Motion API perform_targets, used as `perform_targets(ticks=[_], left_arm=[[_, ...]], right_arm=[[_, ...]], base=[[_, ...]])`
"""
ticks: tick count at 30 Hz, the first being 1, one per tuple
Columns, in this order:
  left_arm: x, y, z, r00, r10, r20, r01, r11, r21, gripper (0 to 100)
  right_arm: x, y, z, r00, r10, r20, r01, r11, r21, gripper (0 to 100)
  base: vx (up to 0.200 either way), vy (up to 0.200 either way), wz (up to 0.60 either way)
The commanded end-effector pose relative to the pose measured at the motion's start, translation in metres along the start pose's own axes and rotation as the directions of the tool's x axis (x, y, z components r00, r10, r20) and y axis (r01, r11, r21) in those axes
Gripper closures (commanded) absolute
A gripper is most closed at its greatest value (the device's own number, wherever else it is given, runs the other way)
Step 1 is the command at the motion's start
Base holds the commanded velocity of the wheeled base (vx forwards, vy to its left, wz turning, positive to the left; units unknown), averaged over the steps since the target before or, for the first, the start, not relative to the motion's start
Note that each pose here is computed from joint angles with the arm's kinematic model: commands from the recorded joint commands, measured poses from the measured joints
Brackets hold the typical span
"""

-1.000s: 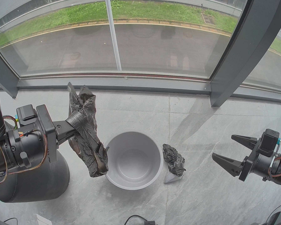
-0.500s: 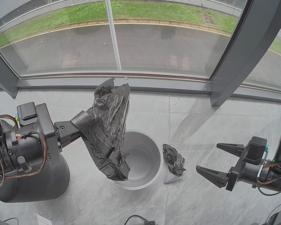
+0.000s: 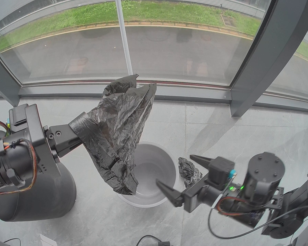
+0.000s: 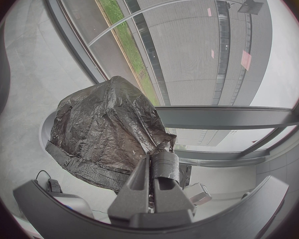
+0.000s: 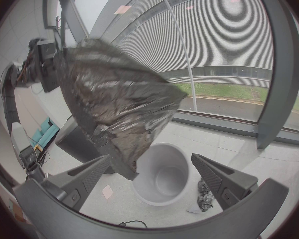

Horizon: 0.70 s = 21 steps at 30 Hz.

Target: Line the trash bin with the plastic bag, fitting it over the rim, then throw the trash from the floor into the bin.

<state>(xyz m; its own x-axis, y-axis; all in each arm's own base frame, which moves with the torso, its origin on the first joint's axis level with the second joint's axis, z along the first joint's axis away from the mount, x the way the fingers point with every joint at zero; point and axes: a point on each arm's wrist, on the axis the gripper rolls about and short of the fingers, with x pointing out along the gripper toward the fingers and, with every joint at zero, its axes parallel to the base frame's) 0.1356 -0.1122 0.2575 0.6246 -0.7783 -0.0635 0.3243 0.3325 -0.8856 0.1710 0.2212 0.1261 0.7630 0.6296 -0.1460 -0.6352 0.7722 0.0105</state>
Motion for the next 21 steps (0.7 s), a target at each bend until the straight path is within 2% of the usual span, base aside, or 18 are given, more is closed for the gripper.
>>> perform_targets(ticks=[1,10,16,21], left_arm=[[-0.004,-0.014,0.003,0.998,-0.055,0.012,0.055,0.998,0.014,100],[-0.011,-0.029,0.010,0.994,-0.103,0.040,0.102,0.994,0.028,100],[-0.014,-0.030,0.009,0.993,-0.112,0.041,0.111,0.993,0.030,100],[-0.017,-0.030,0.009,0.992,-0.118,0.044,0.116,0.993,0.030,100]], right_arm=[[0.034,0.040,-0.031,0.996,0.058,-0.064,-0.062,0.996,-0.061,0],[0.048,0.046,-0.049,0.993,0.060,-0.103,-0.068,0.995,-0.073,0],[0.053,0.041,-0.051,0.994,0.038,-0.104,-0.046,0.996,-0.075,0],[0.059,0.041,-0.047,0.996,0.032,-0.083,-0.041,0.993,-0.108,0]], base=[[0.000,0.000,0.00],[0.000,0.000,0.00],[0.000,0.000,0.00],[0.000,0.000,0.00]])
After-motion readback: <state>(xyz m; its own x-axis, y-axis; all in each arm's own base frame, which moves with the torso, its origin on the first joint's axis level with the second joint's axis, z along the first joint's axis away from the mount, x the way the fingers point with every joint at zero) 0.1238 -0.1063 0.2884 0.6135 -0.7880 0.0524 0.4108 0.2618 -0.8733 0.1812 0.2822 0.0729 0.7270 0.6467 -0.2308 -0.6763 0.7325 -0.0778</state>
